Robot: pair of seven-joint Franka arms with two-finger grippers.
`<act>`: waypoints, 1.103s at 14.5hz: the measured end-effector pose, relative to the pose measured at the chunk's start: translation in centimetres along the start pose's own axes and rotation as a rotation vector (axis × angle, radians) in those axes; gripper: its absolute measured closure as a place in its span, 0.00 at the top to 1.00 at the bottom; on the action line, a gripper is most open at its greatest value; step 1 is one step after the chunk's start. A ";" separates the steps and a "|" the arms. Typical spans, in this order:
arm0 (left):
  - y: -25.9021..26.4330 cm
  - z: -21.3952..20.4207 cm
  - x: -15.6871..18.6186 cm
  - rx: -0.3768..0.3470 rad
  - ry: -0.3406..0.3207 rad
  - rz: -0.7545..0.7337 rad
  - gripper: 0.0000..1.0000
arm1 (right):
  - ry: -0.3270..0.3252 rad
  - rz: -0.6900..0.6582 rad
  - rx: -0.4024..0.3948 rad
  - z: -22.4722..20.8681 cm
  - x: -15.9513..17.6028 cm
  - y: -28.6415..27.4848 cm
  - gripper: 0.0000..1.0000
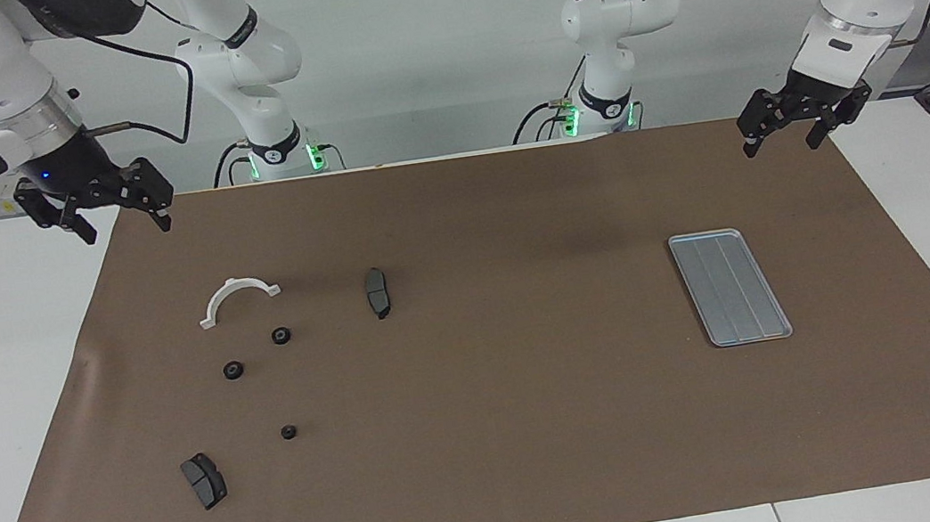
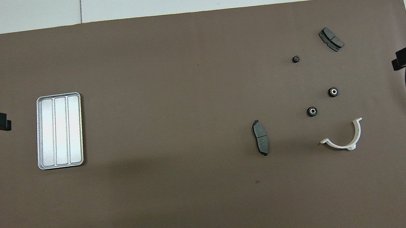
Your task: Pick bearing gear from pile to tray
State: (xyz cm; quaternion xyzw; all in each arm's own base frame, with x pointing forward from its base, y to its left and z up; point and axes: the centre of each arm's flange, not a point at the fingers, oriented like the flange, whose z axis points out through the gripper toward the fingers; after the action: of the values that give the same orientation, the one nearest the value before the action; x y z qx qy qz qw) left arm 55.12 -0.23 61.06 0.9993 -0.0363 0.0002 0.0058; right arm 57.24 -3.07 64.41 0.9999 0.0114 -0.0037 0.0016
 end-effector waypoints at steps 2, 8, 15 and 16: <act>0.0 -0.1 0.0 0.000 0.001 -0.001 1.00 | 0.000 0.000 0.000 0.0 0.0 0.0 1.00; -0.2 -0.1 -0.1 0.000 0.001 -0.004 1.00 | 0.000 -0.001 0.000 0.0 0.0 0.0 1.00; 0.2 -0.1 -0.1 0.000 0.002 0.003 1.00 | 0.001 -0.008 0.006 -0.1 0.0 -0.5 1.00; 0.2 -0.1 -0.1 0.000 0.002 0.003 1.00 | 0.002 -0.009 0.009 -0.1 0.0 -0.6 1.00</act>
State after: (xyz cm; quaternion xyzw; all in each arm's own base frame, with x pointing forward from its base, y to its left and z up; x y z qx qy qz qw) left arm 55.05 -0.40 61.18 0.9993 -0.0378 0.0013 0.0057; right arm 57.24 -2.51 64.46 0.9999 0.0159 -0.0030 -0.0028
